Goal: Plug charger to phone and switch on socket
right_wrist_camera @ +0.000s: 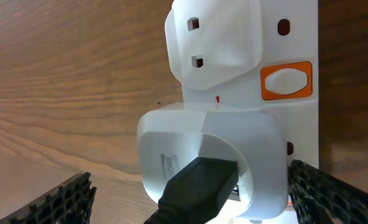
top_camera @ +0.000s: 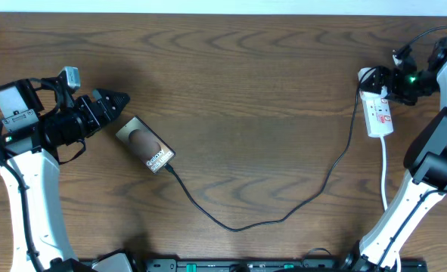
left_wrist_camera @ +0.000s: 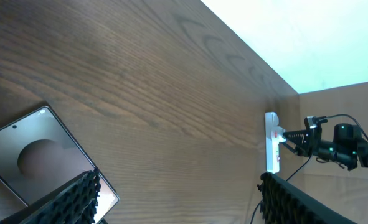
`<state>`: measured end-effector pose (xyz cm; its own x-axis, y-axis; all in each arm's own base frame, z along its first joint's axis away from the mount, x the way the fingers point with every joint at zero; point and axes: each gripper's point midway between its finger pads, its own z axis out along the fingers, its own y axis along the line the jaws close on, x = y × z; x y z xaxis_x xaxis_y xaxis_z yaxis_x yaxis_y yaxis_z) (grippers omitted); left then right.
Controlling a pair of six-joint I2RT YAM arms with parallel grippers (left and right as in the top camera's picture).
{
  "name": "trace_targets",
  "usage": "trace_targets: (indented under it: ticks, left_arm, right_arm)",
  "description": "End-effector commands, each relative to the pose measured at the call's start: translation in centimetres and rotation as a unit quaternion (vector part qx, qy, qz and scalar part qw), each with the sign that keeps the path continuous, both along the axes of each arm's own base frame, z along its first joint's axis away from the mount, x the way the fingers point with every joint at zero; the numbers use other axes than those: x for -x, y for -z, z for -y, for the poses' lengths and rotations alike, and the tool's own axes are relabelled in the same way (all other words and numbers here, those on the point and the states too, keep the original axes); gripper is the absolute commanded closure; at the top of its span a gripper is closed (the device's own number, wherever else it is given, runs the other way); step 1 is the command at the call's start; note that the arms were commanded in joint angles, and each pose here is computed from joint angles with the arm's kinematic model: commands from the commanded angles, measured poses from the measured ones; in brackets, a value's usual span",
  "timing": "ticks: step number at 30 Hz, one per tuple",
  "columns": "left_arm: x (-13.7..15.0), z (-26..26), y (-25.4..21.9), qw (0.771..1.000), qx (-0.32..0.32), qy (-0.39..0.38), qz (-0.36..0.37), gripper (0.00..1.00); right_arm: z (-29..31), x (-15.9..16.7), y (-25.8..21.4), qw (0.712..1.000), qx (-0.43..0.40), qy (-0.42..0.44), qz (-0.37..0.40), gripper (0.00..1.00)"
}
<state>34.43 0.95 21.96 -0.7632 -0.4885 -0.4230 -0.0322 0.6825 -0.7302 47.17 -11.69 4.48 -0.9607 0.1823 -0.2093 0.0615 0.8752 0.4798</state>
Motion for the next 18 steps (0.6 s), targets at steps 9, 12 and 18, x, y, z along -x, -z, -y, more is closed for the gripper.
trace_targets:
  ticks: [9,12,18]
  left_arm:
    - [0.1,0.2,-0.1,1.0,-0.005,0.009,0.008,0.2]
    - [0.1,0.2,-0.1,1.0,-0.005,0.01,0.008,0.2]
    - [0.1,0.2,-0.1,1.0,-0.004,0.01,0.007,0.2]
  right_arm:
    - [-3.9,1.6,3.1,0.997,-0.054,-0.015,-0.053,0.01]
    - [-3.4,1.8,3.3,0.997,-0.037,-0.012,-0.061,0.01]
    - [-2.6,1.1,1.9,0.998,-0.021,-0.006,-0.057,0.01]
